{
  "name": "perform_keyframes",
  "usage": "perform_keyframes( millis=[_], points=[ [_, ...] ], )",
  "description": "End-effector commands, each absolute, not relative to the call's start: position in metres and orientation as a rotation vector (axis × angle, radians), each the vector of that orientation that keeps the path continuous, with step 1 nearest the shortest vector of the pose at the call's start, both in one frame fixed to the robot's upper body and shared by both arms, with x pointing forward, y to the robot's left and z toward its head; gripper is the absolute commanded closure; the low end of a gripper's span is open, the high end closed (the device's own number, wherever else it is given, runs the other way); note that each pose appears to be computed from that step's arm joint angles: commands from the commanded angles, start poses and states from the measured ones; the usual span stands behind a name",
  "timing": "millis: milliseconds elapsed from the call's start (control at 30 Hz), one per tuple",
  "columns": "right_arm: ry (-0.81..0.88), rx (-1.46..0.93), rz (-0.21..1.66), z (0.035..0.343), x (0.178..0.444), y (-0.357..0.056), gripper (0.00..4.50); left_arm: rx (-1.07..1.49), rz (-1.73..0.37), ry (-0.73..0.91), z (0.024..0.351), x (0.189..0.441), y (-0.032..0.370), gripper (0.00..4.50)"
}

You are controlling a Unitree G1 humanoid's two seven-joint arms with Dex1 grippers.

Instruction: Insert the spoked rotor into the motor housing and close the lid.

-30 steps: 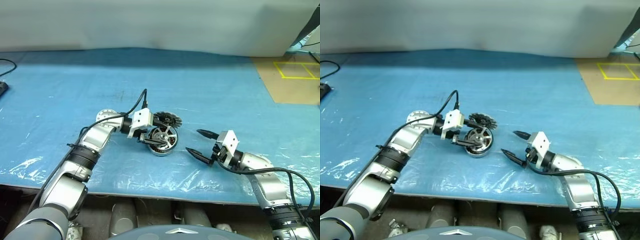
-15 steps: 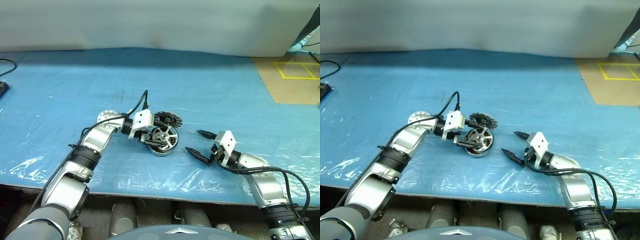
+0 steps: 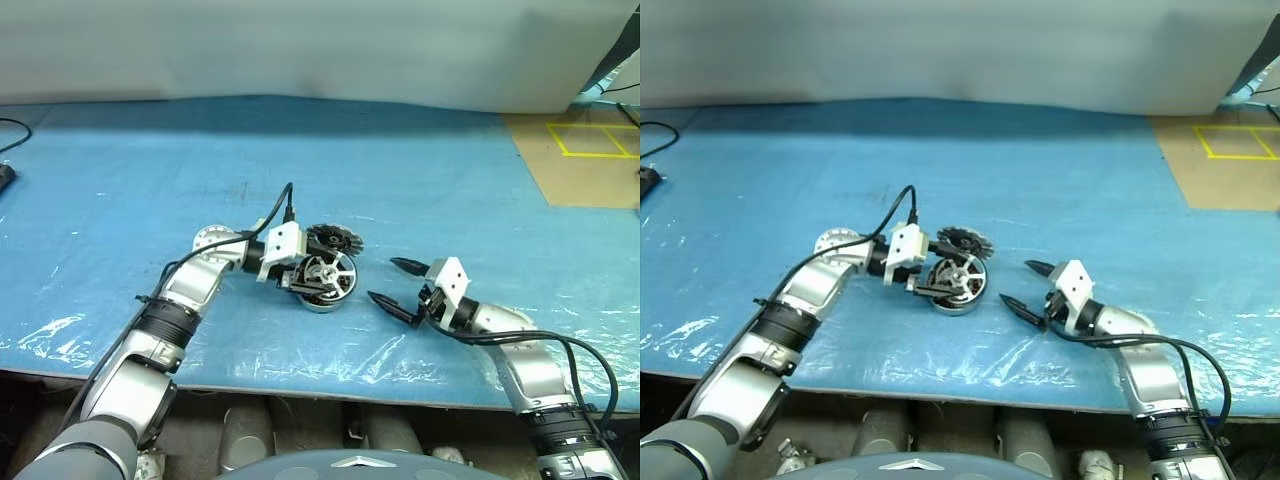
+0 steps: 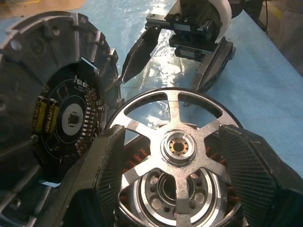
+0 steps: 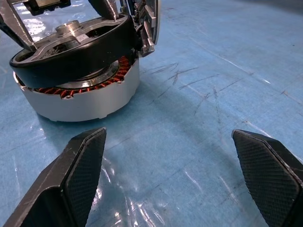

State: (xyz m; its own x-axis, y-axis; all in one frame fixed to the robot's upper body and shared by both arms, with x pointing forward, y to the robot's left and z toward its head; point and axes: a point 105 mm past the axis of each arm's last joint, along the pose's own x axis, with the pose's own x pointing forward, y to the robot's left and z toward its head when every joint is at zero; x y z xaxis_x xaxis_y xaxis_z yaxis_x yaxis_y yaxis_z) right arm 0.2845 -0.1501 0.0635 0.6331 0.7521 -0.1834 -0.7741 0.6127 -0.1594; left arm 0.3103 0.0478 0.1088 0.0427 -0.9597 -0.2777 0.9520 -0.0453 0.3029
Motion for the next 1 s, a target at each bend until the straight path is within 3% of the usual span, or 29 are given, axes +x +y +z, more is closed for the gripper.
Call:
perform_keyframes(
  millis=[33, 100, 333, 667, 1000],
  points=[
    [0.054, -0.24, 0.884, 0.077, 0.287, -0.145, 0.0, 0.47, -1.537, -0.059, 0.119, 0.311, 0.049, 1.4],
    [0.054, -0.241, 0.88, 0.078, 0.287, -0.146, 0.0, 0.462, -1.549, -0.044, 0.117, 0.31, 0.05, 1.81],
    [0.055, -0.243, 0.874, 0.078, 0.286, -0.146, 0.0, 0.476, -1.542, -0.031, 0.111, 0.31, 0.053, 4.11],
    [0.055, -0.255, 0.871, 0.076, 0.288, -0.147, 0.0, 0.482, -1.51, -0.039, 0.109, 0.314, 0.052, 4.14],
    [0.057, -0.253, 0.876, 0.076, 0.284, -0.147, 0.0, 0.462, -1.491, -0.105, 0.134, 0.318, 0.06, 4.14]
  ],
)
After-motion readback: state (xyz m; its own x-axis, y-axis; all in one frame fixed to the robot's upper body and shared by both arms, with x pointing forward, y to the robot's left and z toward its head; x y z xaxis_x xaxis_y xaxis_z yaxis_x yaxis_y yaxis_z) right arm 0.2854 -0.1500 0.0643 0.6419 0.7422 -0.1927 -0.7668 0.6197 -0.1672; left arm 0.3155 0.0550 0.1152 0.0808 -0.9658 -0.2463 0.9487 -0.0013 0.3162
